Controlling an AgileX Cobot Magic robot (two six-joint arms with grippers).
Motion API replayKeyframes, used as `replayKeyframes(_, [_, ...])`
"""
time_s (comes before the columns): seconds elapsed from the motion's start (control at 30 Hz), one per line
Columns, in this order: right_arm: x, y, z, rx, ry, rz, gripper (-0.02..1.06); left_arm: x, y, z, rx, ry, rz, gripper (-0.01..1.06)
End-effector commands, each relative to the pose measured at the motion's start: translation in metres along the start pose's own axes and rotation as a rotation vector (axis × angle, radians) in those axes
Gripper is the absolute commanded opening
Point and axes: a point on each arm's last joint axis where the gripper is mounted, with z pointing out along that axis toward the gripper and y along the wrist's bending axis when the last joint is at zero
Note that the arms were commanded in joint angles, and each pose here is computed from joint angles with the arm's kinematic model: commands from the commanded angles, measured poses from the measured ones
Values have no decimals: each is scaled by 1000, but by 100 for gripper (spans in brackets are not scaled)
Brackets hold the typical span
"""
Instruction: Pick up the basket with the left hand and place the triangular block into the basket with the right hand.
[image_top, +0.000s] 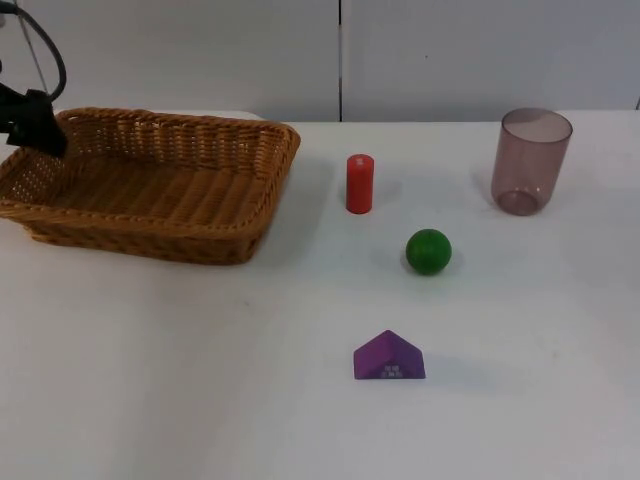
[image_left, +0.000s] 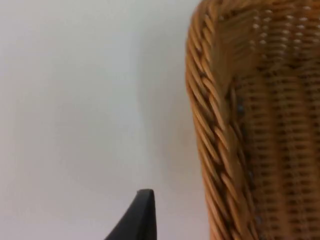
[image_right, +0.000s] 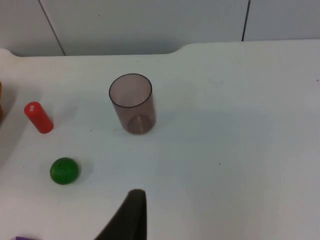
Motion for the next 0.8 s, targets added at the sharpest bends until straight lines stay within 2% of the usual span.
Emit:
replayKeyframes(0.0, [-1,0,-3,-1,-9,-9,104,-6,10,8,-4,-20,-8,105])
replayKeyframes(0.27, [-1,0,-3,-1,-9,-9,104,-4,27,25,28,-3,-33,105])
replayKeyframes(0.43, [-1,0,-3,-1,-9,-9,104,0,28,35,68,28,-39,105])
replayKeyframes(0.57, [-1,0,-3,-3,-9,-7,104,0,31,40,44,13,-41,105])
replayKeyframes(0.77, [-2,1,-3,-8,-12,-2,104,2,34,50,47,18,-49,105])
